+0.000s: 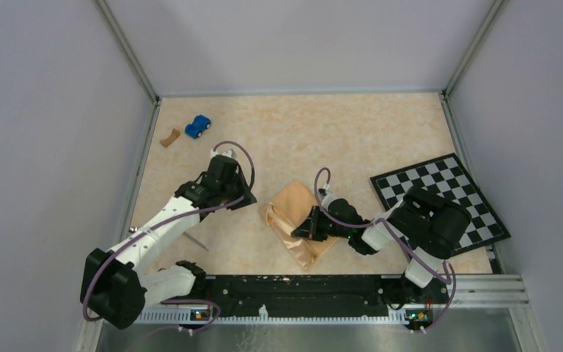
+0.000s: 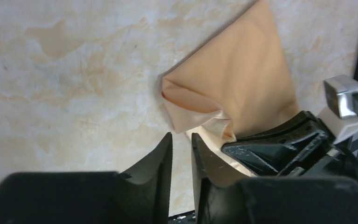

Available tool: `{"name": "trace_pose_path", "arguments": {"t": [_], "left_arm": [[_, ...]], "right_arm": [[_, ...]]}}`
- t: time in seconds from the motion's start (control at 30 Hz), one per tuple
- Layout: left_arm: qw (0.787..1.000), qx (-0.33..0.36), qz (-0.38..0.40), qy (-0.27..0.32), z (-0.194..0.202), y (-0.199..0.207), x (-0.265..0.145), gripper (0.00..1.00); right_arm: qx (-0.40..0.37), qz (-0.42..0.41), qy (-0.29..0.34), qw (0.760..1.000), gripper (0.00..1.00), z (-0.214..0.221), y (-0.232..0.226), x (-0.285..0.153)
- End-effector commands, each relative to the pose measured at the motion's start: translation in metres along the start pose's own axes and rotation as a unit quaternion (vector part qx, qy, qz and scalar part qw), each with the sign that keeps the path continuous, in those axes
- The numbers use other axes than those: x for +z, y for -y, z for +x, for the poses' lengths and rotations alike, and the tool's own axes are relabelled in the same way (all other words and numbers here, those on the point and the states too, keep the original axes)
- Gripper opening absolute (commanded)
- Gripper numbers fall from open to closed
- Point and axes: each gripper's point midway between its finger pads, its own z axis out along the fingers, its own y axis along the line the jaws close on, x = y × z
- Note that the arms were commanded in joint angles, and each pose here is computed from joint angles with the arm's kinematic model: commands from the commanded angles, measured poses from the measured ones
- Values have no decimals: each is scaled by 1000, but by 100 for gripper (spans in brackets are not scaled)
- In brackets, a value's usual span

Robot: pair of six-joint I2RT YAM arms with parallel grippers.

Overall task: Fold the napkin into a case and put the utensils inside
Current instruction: Fold the lower triangle-folded napkin at the center of the board.

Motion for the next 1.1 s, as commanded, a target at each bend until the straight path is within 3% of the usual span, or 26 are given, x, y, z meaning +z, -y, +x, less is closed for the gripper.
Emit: {"name": "trace_pose_path", "arguments": {"t": [0.0, 0.17, 0.43, 1.07], "left_arm": [[999, -17, 13, -29, 23, -8, 11, 23], [995, -21, 75, -61, 32, 14, 26, 10], [988, -31, 110, -101, 31, 37, 54, 5], [988, -39, 105, -106, 24, 41, 76, 3]], "right_arm": [[-23, -12, 21, 999, 0, -19, -15, 4], [-27, -18, 19, 999, 0, -20, -19, 5], [-33, -15, 21, 999, 0, -22, -21, 2], [-59, 6, 18, 998, 0, -29, -20, 3]]}}
